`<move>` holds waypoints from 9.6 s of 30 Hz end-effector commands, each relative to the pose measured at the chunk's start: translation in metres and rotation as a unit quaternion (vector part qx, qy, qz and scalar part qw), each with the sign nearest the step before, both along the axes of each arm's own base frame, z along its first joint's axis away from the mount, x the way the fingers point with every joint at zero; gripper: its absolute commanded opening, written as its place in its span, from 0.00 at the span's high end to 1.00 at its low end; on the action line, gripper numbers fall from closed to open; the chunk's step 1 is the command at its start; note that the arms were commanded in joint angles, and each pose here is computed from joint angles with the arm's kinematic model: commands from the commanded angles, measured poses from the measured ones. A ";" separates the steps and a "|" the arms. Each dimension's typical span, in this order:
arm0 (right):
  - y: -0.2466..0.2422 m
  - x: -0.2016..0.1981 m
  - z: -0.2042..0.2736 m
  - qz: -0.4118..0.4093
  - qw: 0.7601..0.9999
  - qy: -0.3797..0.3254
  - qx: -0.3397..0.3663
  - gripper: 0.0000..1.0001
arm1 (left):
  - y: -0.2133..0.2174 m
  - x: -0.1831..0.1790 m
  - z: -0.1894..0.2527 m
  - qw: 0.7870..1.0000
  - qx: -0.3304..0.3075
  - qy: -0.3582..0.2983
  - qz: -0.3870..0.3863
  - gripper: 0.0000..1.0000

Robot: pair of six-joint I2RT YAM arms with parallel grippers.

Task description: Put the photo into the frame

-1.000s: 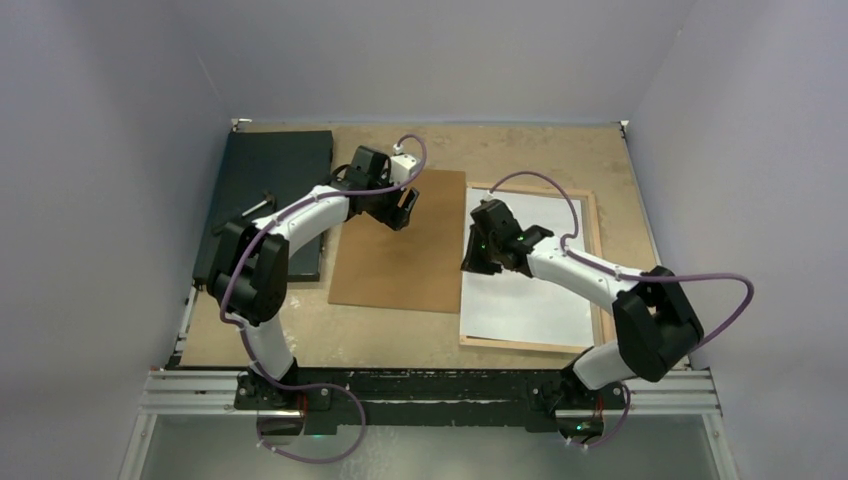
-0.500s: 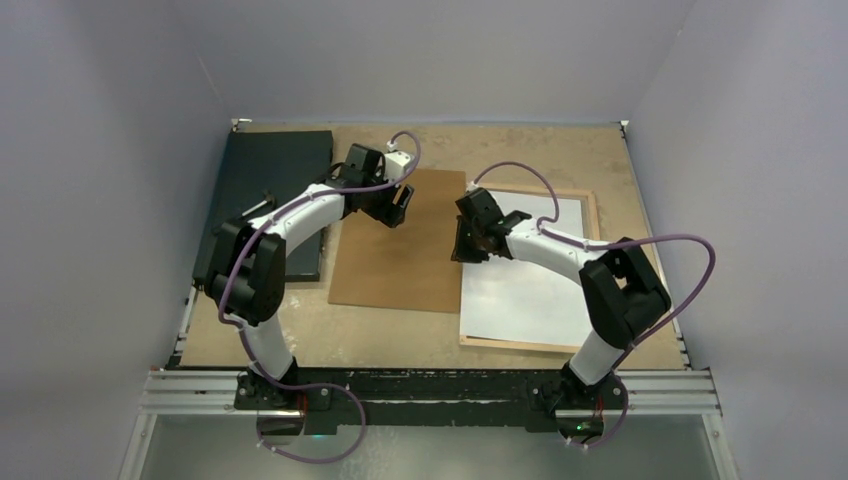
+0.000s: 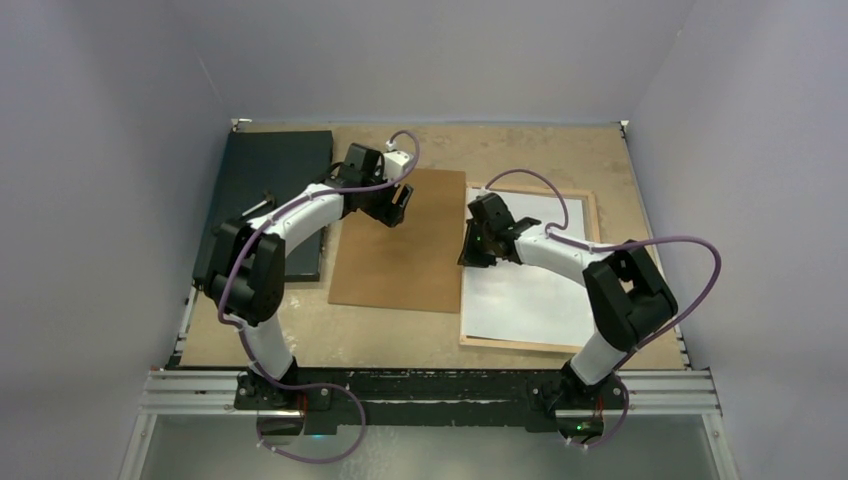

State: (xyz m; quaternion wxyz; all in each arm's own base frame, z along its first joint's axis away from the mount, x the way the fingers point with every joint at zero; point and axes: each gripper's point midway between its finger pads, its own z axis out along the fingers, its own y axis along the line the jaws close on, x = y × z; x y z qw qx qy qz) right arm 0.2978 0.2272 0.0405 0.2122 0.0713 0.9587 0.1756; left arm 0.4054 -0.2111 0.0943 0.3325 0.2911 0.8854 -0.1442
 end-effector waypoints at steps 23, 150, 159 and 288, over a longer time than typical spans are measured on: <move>-0.007 0.026 0.071 -0.014 0.997 -0.073 0.022 0.63 | 0.012 0.007 0.027 1.000 -0.007 -0.030 0.000 0.29; -0.020 0.013 -0.023 -0.150 0.988 0.014 0.044 0.08 | 0.076 -0.007 -0.094 0.972 0.204 -0.032 -0.116 0.46; 0.034 0.040 0.048 -0.087 0.980 -0.034 0.175 0.10 | 0.078 -0.020 -0.108 0.976 0.190 -0.016 -0.107 0.48; 0.028 0.053 0.263 -0.133 0.878 -0.083 0.453 0.75 | -0.037 -0.126 0.205 0.816 0.189 -0.477 -0.264 1.00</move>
